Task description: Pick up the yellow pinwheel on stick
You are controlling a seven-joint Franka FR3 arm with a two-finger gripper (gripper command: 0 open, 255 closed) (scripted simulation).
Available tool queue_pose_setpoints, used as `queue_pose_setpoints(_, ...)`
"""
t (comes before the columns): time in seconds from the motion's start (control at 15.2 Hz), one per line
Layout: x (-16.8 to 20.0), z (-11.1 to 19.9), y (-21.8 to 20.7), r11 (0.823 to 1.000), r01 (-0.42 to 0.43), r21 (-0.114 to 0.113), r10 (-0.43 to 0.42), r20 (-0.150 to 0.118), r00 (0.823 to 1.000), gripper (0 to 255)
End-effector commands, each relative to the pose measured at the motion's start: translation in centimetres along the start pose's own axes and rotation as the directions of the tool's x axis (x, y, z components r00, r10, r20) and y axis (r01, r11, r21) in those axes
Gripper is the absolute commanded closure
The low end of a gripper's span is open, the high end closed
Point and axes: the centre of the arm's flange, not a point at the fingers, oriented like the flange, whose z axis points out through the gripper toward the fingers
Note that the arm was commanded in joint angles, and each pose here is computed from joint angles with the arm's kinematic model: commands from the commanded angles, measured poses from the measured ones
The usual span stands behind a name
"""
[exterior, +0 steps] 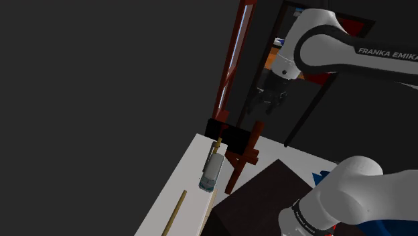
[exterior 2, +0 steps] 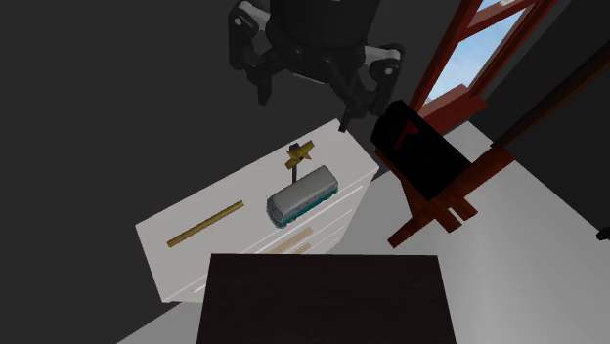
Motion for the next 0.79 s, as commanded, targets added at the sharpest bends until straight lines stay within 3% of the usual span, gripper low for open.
queue_pose_setpoints(0.0, 1.0, 2.6, -0.8, 0.999, -0.043, -0.014, 0.043, -0.007, 0.999, 0)
queue_pose_setpoints(0.33, 3.1, 8.7, -2.6, 0.988, -0.145, -0.048, 0.144, -0.022, 0.989, 0)
queue_pose_setpoints(0.73, 5.9, 16.0, -4.2, 0.96, -0.266, -0.087, 0.263, -0.044, 0.964, 0)
